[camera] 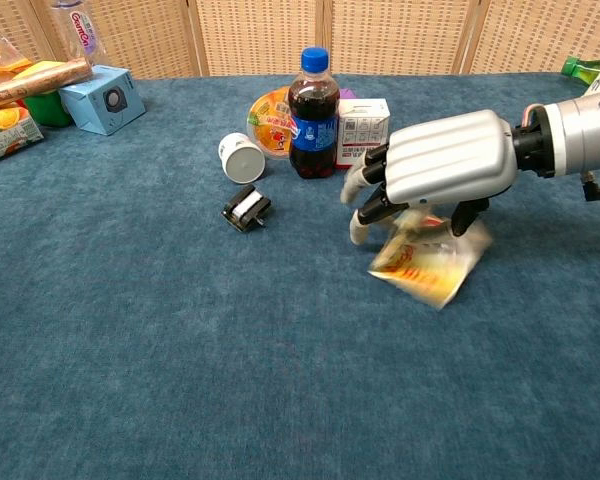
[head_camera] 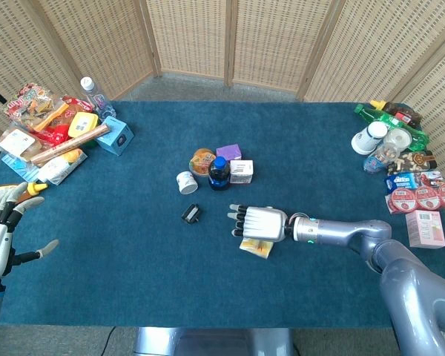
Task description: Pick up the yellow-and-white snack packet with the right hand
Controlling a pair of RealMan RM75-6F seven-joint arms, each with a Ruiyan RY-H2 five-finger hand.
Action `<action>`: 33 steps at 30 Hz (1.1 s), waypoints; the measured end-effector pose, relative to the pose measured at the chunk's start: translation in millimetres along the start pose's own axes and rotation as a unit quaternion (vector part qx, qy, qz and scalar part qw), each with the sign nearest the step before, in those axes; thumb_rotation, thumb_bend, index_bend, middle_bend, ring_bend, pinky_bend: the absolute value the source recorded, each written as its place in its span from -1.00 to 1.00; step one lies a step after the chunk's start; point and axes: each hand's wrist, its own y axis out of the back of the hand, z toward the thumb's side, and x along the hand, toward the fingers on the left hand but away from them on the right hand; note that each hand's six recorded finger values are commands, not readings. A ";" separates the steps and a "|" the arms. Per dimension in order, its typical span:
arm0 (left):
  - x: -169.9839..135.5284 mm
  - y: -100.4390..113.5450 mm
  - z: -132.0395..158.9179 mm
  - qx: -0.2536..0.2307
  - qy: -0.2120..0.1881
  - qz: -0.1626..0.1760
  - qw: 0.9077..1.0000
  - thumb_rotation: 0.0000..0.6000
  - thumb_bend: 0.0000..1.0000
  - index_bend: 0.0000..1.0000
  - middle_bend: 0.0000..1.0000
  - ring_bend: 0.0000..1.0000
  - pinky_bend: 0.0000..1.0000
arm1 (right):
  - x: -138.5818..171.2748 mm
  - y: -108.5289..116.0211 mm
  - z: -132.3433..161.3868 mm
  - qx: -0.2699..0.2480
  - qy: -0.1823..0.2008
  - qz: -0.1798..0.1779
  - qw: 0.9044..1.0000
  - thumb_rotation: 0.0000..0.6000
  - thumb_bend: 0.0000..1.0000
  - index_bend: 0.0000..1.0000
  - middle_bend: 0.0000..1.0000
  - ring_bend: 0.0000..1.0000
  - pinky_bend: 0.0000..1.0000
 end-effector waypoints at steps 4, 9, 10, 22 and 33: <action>0.0 -0.2 0.3 -0.001 -0.001 -0.001 1.000 1.00 -0.66 -0.50 -1.00 -1.00 -1.00 | 7.9 6.9 -3.0 -0.011 -0.013 -0.019 1.000 1.00 0.16 0.16 0.19 -0.41 -0.34; -0.1 -0.2 0.9 -0.004 -0.003 -0.001 1.000 1.00 -0.65 -0.50 -1.00 -1.00 -1.00 | 21.0 17.7 -7.3 -0.019 -0.032 -0.040 0.999 1.00 0.18 0.17 0.20 -0.41 -0.33; -0.1 -0.2 0.9 -0.005 -0.002 -0.001 1.000 1.00 -0.65 -0.50 -1.00 -1.00 -1.00 | 23.3 20.0 -7.7 -0.019 -0.035 -0.044 0.998 1.00 0.18 0.17 0.20 -0.40 -0.33; -0.2 0.3 2.4 -0.024 -0.007 -0.006 1.000 1.00 -0.66 -0.50 -1.00 -1.00 -1.00 | 53.2 66.7 -3.7 -0.015 -0.070 -0.102 0.992 1.00 0.18 0.17 0.20 -0.41 -0.33; -0.9 1.5 3.7 -0.038 -0.011 -0.007 0.999 1.00 -0.65 -0.50 -1.00 -1.00 -1.00 | 72.3 121.3 2.8 0.018 -0.091 -0.143 0.985 1.00 0.18 0.17 0.20 -0.40 -0.33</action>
